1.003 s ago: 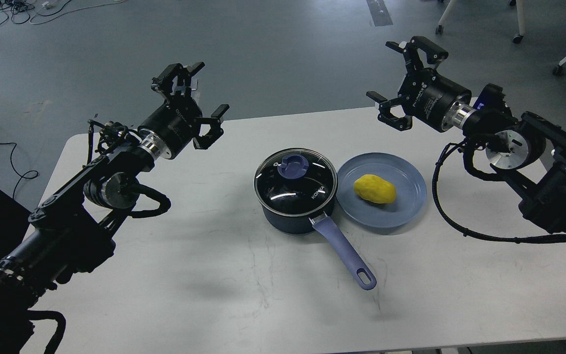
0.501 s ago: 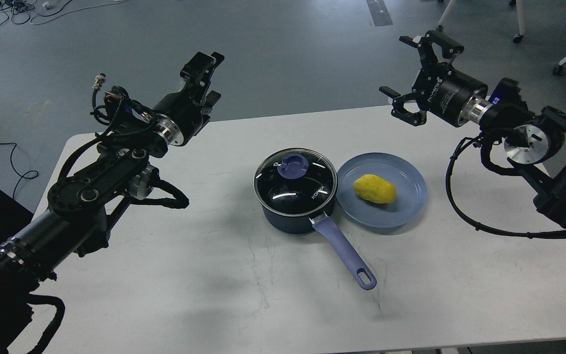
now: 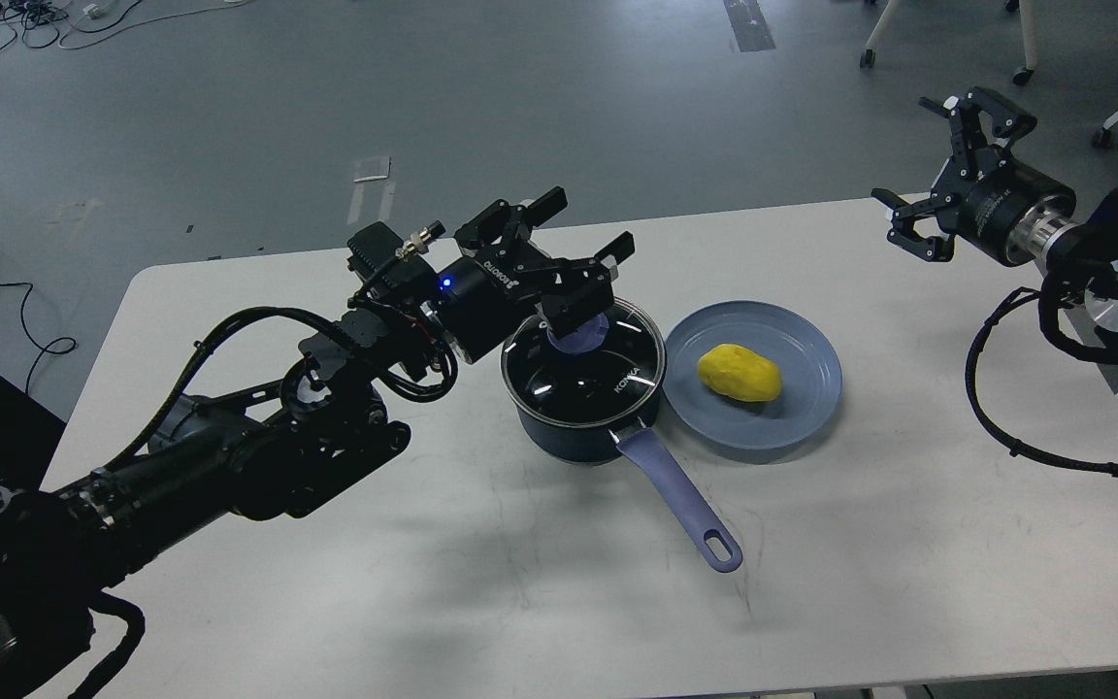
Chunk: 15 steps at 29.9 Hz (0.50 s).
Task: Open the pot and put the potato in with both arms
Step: 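Reach the left gripper down to the blue knob of the glass lid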
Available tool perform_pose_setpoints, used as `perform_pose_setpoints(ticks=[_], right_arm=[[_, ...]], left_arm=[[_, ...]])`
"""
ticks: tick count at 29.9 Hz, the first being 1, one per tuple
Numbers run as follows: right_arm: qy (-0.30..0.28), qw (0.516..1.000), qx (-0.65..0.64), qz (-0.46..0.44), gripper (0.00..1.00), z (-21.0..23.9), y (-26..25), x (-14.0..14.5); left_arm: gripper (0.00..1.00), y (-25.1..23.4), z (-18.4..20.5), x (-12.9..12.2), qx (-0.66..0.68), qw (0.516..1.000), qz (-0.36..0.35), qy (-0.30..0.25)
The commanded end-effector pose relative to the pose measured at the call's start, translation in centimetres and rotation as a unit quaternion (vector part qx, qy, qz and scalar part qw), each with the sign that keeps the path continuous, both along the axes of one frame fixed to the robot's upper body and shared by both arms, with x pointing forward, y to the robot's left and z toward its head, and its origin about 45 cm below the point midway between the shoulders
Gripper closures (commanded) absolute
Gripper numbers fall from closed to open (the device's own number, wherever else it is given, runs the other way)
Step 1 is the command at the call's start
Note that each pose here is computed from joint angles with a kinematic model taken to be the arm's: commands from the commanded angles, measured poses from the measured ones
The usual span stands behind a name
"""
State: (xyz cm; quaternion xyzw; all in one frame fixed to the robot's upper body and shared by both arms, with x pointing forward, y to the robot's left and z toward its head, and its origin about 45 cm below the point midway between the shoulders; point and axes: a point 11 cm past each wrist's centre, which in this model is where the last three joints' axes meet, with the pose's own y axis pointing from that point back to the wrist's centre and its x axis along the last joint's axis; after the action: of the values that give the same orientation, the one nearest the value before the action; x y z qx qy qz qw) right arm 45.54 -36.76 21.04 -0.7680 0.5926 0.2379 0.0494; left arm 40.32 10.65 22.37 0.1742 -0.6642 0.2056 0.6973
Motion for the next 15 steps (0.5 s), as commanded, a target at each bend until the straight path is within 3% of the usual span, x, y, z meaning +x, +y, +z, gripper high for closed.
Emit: perform_pose_setpoints(ticks=[1,7,15], right_arm=[[0.004,1.0,-0.001,-0.001,0.0,-0.4,-0.1,-0.2],[0.009,1.0,-0.002,-0.002,0.0,-0.8,-0.2,-0.5],[0.011,1.0,-0.003,-0.006,0.0,-1.0,-0.3,-0.5]], left_arm=[[0.02,-0.6,-0.6,-0.6,0.077,0.995,-0.051,-0.048],[0.02,-0.1,-1.7,-0.1,0.127,0.989,-0.059,-0.049],[0.02,0.7,-3.6,-0.3,0.15,0.988,-0.045,0.011]])
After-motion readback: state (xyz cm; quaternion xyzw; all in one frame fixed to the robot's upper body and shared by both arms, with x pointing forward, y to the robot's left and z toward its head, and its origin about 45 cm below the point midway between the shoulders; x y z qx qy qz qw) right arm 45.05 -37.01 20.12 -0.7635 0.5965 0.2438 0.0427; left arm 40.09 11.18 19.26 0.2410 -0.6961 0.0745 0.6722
